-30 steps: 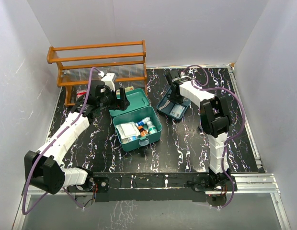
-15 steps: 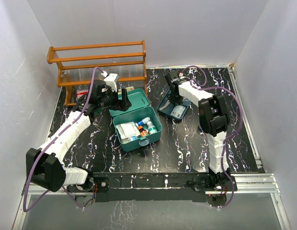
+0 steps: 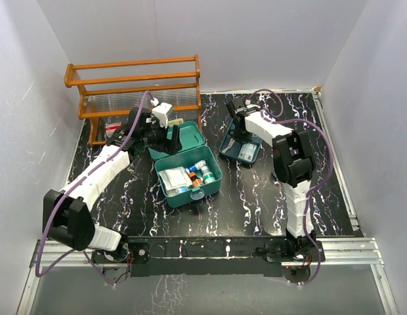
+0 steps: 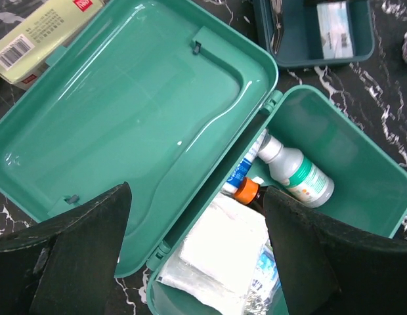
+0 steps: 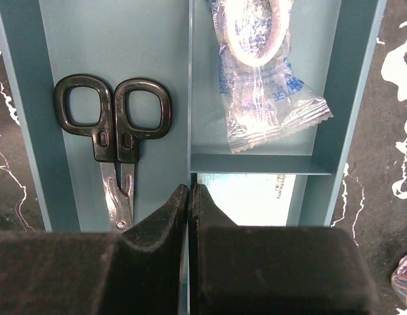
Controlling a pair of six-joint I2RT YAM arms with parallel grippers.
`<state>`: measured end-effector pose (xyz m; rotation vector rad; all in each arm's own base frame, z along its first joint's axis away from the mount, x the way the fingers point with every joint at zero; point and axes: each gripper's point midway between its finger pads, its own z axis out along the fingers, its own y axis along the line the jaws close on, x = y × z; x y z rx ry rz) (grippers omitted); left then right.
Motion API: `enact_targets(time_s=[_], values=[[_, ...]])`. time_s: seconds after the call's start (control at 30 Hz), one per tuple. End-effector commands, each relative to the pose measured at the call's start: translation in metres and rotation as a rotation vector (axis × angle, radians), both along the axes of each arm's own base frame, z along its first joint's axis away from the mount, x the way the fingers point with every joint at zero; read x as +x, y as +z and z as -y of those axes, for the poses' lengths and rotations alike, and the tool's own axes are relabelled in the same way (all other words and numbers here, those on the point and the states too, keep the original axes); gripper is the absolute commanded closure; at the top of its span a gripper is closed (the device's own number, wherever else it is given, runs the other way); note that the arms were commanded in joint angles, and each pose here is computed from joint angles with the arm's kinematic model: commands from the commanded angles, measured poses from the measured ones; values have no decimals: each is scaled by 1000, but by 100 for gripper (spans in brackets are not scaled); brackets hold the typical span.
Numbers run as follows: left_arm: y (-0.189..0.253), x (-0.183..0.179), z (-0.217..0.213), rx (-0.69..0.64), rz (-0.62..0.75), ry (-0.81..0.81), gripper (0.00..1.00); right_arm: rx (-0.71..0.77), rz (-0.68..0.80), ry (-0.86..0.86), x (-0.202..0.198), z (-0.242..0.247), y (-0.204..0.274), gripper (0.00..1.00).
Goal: Organize the medicine kit
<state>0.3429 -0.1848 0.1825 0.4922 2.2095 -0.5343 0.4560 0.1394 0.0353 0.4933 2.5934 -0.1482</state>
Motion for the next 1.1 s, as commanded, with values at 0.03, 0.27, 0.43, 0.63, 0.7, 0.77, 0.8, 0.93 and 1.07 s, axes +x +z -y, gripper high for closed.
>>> enact_targets(time_s=[0.03, 0.27, 0.43, 0.63, 0.7, 0.77, 0.8, 0.93, 1.07], values=[[-8, -3, 10, 79, -3, -125, 23, -18, 152, -12, 15, 13, 56, 100], [-32, -7, 10, 119, -79, -161, 41, -2, 195, -29, 9, 21, 80, 100], [-39, -17, 13, 139, -115, -171, 64, 9, 218, -38, 6, 26, 93, 100], [-49, -30, 19, 201, -148, -121, 78, 6, 230, -37, 2, 29, 104, 100], [-50, -32, 20, 214, -156, -76, 82, -1, 234, -33, -1, 31, 108, 100], [-52, -35, 21, 217, -173, -33, 84, -12, 242, -31, -3, 35, 113, 100], [-53, -37, 22, 215, -185, -13, 85, -20, 245, -30, -5, 37, 117, 100], [-53, -47, 24, 181, -223, 70, 87, -35, 270, -36, -10, 51, 133, 100], [-51, -56, 19, 136, -255, 167, 87, -43, 293, -43, -14, 67, 147, 100]])
